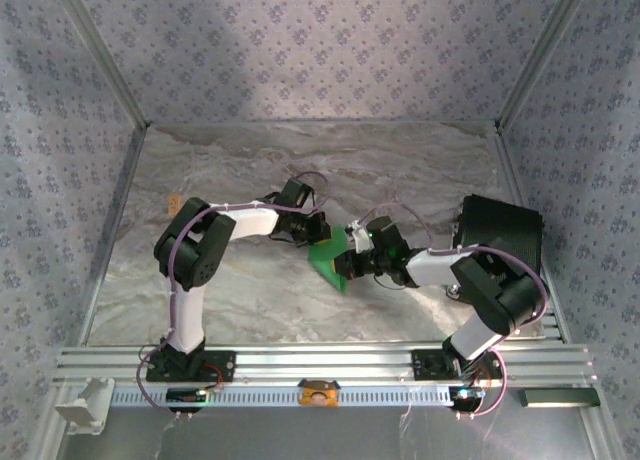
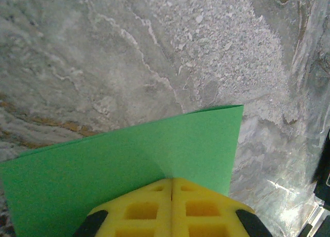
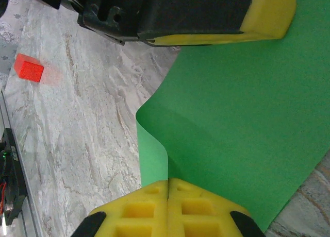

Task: Fold a paper plane with a square sheet of paper (pick it up from the middle)
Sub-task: Third fold the triangle at the center of the table.

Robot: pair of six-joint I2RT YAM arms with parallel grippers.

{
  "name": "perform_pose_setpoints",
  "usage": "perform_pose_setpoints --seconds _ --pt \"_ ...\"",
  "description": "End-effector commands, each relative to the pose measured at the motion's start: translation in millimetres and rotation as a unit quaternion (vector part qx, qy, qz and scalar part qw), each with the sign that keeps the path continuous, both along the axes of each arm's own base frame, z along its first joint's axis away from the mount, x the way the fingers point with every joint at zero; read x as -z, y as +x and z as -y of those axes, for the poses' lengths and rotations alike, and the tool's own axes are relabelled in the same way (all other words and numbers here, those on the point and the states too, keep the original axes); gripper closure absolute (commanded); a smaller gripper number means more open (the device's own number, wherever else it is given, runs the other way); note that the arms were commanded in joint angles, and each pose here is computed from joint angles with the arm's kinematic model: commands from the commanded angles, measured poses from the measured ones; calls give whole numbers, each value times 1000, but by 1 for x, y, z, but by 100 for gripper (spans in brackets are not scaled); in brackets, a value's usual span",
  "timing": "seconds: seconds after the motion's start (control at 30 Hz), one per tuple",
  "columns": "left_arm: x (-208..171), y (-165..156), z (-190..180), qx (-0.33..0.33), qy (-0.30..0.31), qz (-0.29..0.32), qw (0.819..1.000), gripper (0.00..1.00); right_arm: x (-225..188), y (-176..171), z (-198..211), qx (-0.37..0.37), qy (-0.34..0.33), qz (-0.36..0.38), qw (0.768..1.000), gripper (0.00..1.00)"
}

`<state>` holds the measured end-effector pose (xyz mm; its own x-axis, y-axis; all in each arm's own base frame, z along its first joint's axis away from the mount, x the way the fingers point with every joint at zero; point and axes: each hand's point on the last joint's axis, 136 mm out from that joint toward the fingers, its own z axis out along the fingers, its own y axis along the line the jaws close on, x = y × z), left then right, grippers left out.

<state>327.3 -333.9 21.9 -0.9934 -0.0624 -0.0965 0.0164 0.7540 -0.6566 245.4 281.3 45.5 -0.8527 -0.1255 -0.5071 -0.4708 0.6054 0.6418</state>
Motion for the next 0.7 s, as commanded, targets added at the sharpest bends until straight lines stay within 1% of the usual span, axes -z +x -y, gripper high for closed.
perform_pose_setpoints --seconds 0.0,0.27,0.67 --pt "25 -16 -9 7 36 -32 999 94 5 7 3 12 -16 2 1000 100" --pt "26 -17 -9 6 38 -32 999 94 13 14 10 33 -41 4 999 100" --pt "26 -17 -9 5 38 -32 999 95 14 20 11 46 -51 3 998 100"
